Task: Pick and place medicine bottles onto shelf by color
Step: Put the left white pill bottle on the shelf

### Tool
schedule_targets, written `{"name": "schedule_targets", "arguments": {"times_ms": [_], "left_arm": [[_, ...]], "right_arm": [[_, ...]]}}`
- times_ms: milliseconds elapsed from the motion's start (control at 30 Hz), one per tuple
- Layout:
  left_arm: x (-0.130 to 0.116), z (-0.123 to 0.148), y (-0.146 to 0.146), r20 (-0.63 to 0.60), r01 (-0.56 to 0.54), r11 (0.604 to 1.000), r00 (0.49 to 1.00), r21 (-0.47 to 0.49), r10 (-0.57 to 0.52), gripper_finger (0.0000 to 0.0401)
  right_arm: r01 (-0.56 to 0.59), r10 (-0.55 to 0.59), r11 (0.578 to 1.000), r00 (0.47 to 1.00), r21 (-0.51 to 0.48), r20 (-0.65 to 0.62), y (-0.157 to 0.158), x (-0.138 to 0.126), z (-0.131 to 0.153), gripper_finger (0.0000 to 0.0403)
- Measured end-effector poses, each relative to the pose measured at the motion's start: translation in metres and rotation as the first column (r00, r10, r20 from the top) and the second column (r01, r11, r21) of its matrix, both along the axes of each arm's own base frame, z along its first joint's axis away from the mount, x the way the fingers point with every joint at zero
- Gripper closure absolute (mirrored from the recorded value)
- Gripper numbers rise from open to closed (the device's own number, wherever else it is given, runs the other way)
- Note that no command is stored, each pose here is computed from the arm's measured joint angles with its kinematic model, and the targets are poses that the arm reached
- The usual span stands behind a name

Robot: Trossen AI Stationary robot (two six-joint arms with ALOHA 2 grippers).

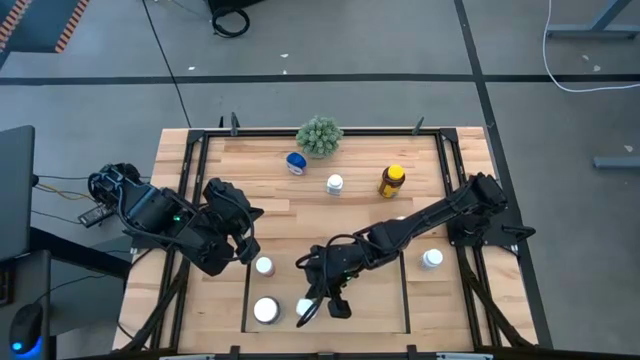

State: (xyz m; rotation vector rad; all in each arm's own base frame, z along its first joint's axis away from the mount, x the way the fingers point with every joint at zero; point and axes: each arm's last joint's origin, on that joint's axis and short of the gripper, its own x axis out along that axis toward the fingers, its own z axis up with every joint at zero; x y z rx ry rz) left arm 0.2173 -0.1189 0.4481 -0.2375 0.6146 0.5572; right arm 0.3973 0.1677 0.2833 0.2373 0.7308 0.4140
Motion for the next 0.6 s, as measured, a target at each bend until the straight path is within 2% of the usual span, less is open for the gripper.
{"name": "schedule_targets", "arguments": {"times_ms": [267,600], "left_arm": [[0.0,0.0,0.0,0.0,0.0,1.0,1.0,0.0,0.0,0.0383],[0.0,0.0,0.0,0.001,0.0,1.0,1.0,-0.001,0.0,0.0395]], "right_arm": [[0.006,-0.007,1.0,1.0,0.02,0.025,0.0007,0.0017,0.0027,0.0397],[0.022,-0.023,0.999,0.999,0.039,0.028,0.001,0.0022,0.0038,0.0397]]}}
